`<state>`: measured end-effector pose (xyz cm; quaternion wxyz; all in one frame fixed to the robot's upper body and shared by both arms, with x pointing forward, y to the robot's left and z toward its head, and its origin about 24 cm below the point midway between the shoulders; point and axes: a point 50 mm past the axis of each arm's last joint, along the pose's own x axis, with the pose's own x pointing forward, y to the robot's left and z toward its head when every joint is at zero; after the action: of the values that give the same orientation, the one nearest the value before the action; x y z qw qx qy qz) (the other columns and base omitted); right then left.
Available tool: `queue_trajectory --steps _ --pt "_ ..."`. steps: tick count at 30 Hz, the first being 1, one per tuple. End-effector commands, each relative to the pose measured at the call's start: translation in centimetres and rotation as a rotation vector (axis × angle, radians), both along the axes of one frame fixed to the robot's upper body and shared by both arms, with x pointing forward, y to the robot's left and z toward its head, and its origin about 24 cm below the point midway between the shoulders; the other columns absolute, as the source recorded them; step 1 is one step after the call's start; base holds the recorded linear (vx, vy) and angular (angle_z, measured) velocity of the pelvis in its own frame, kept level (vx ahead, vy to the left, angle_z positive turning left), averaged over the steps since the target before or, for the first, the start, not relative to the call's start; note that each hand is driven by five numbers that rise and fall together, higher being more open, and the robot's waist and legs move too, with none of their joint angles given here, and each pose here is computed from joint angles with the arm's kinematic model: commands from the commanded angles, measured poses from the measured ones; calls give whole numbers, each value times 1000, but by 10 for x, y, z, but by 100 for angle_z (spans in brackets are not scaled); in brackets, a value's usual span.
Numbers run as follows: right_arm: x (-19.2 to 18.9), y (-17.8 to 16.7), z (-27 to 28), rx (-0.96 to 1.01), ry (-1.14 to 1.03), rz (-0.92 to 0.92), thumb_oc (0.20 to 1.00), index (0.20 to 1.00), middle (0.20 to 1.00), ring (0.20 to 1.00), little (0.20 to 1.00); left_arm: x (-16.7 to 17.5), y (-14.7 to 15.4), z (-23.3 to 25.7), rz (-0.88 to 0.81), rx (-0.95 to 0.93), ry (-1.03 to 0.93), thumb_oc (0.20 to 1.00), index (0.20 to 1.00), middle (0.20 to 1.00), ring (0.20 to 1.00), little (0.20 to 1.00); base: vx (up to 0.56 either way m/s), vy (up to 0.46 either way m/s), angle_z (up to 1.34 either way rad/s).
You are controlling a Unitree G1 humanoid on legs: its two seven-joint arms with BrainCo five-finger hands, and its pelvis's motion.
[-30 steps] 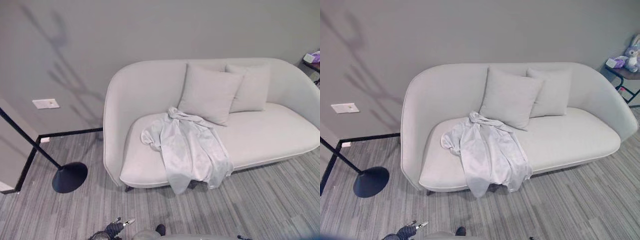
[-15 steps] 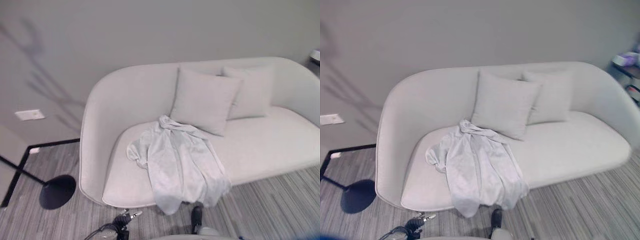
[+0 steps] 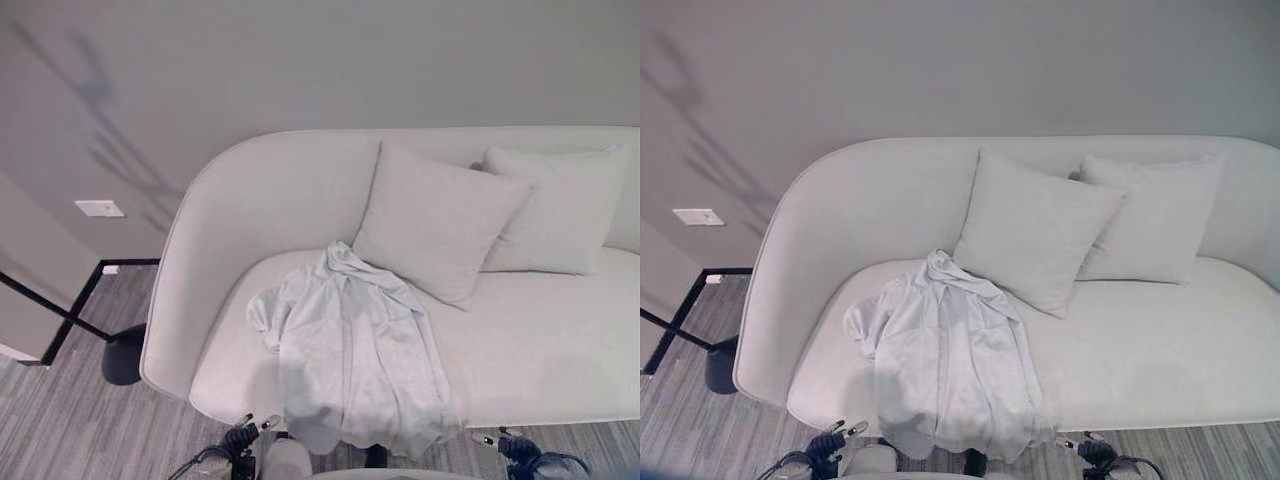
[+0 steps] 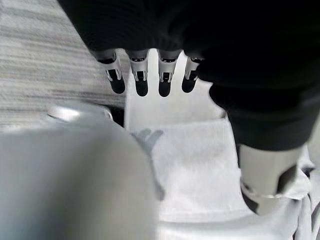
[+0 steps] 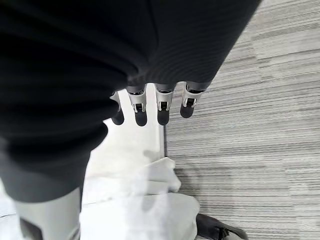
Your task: Hang the clothes on the sofa on the clothes rack.
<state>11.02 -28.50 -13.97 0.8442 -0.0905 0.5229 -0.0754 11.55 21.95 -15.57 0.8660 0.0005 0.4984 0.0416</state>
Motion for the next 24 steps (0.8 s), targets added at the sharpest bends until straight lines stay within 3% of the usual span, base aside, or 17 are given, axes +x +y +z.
queue_trajectory --steps 1,10,16,20,24 --pt "-8 -3 0 -10 5 10 1000 1000 1000 1000 1000 14 7 6 21 19 -58 1000 1000 1000 1000 1000 149 236 -38" --pt "-23 9 -9 29 49 -21 1000 1000 1000 1000 1000 3 28 7 26 90 -20 1000 1000 1000 1000 1000 44 199 -18" --pt "-30 9 -11 30 75 -36 1000 1000 1000 1000 1000 13 28 11 20 91 -62 1000 1000 1000 1000 1000 40 103 0" --pt "-18 3 -5 10 30 -33 1000 1000 1000 1000 1000 29 23 17 -18 91 -130 1000 1000 1000 1000 1000 58 -1 0" --pt "17 -14 14 -52 -99 -15 1000 1000 1000 1000 1000 72 15 45 -95 89 -341 1000 1000 1000 1000 1000 -17 -43 -1"
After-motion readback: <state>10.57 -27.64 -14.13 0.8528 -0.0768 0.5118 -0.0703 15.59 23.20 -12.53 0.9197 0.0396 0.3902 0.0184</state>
